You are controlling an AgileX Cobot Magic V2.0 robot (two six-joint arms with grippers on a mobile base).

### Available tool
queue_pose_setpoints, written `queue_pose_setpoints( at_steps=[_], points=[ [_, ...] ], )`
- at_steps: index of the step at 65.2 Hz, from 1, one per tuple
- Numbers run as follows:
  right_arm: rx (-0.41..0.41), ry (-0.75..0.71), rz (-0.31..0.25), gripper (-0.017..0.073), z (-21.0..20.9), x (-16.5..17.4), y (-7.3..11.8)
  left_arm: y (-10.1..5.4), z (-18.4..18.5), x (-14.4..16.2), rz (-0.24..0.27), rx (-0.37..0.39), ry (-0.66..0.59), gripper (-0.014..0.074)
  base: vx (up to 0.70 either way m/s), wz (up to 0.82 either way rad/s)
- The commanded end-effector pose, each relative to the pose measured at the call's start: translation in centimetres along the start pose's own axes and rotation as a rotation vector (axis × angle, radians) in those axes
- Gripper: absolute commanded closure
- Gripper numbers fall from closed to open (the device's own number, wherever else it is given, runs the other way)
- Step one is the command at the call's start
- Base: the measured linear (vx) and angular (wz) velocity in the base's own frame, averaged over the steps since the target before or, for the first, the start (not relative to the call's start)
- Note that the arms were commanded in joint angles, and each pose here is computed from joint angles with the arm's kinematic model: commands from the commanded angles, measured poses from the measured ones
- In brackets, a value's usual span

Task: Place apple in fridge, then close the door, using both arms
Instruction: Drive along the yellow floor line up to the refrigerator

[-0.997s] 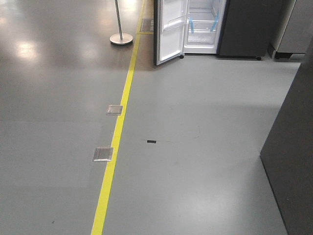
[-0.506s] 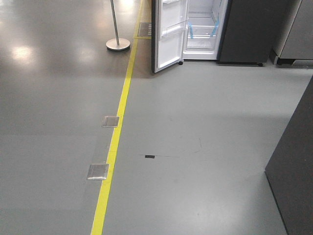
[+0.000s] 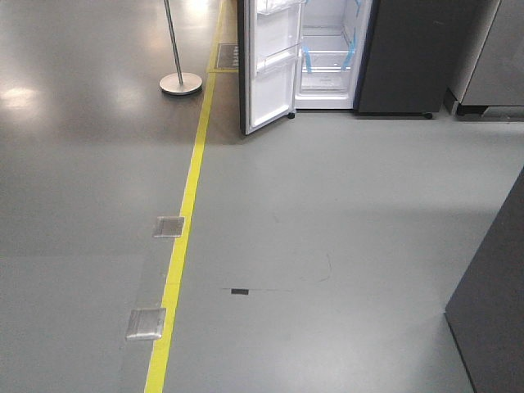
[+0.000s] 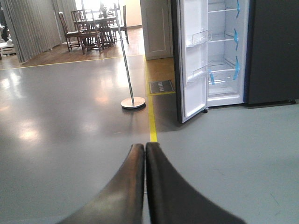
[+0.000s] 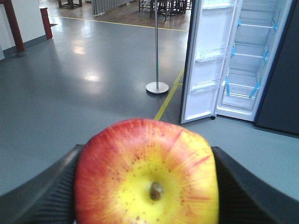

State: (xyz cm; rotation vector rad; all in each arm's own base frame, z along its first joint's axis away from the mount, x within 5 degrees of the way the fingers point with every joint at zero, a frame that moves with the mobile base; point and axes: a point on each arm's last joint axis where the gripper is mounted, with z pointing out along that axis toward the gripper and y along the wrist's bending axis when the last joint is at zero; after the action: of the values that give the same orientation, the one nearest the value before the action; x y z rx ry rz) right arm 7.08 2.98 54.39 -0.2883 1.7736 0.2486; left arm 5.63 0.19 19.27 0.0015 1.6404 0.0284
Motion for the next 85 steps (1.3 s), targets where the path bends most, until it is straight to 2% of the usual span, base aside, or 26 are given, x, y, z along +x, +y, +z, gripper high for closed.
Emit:
queue_pose_setpoints(
  at_steps=[1, 85],
  points=[
    [0.012, -0.097, -0.004, 0.0426, -0.20, -1.16, -0.06, -0.09, -0.25, -1.33, -0.013, 0.012, -0.106, 0.0599, 0.29, -0.06],
    [0.012, -0.096, -0.004, 0.0426, -0.20, -1.15, -0.06, -0.09, -0.25, -1.33, -0.013, 0.012, -0.106, 0.0599, 0.27, 0.01]
  ],
)
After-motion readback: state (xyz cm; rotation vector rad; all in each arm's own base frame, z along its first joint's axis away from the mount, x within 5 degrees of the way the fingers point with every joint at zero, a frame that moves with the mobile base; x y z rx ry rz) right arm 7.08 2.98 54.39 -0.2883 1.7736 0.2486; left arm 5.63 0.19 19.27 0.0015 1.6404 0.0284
